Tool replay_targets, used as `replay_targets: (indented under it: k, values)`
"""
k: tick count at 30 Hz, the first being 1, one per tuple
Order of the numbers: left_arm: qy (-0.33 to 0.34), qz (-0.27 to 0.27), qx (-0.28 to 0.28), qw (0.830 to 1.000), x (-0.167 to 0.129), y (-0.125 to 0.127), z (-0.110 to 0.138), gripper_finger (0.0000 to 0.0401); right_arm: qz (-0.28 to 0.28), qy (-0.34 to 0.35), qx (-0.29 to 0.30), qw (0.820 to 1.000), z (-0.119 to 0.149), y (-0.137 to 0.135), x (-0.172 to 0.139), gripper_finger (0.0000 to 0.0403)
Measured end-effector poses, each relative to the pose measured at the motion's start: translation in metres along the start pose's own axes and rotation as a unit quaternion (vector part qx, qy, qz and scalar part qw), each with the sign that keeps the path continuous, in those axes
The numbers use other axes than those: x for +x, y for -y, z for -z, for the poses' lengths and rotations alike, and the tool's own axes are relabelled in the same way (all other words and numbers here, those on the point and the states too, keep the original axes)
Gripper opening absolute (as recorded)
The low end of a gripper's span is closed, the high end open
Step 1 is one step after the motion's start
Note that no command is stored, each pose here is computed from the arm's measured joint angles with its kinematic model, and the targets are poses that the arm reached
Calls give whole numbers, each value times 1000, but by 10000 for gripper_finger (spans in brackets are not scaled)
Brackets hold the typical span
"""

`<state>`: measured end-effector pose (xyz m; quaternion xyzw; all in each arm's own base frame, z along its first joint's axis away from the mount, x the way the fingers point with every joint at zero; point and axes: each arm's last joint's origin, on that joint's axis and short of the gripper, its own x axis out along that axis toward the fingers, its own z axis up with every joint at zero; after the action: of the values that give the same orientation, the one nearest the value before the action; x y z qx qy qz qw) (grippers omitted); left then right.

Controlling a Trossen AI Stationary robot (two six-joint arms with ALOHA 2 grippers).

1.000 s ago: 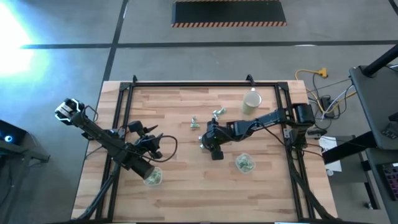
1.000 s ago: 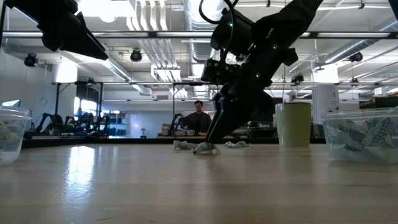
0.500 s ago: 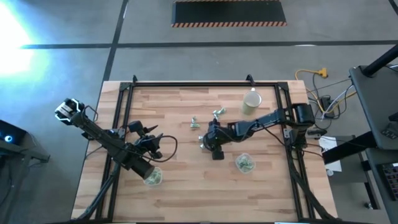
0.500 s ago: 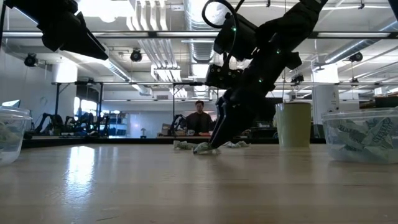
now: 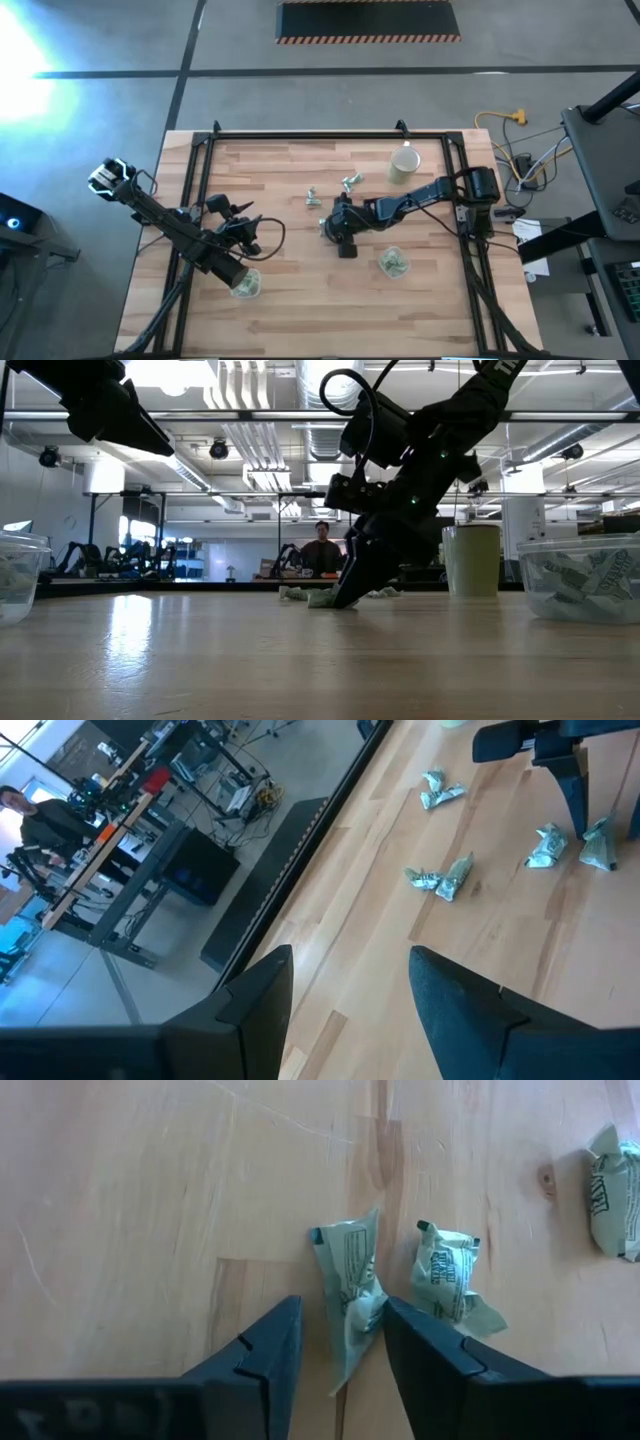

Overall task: Pick and place Stevia / Truvia into bins
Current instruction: Put the stevia packet into the right transparent container

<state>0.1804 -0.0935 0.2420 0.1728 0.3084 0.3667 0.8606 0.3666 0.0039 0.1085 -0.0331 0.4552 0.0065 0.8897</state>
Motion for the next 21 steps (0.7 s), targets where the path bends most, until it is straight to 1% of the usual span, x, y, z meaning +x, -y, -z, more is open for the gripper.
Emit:
replay_targets:
  k: [6,15,21]
  values:
    - [0,0,0,1000,0,0,0,184,0,1,-3,1000,-2,0,-6,94]
    - [0,0,-1,1000,0,0,0,184,3,3,-12,1000,-3,1,-9,17]
    - [0,0,-1,1000,0,0,0,184,3,9,-13,1000,-5,1,-13,10]
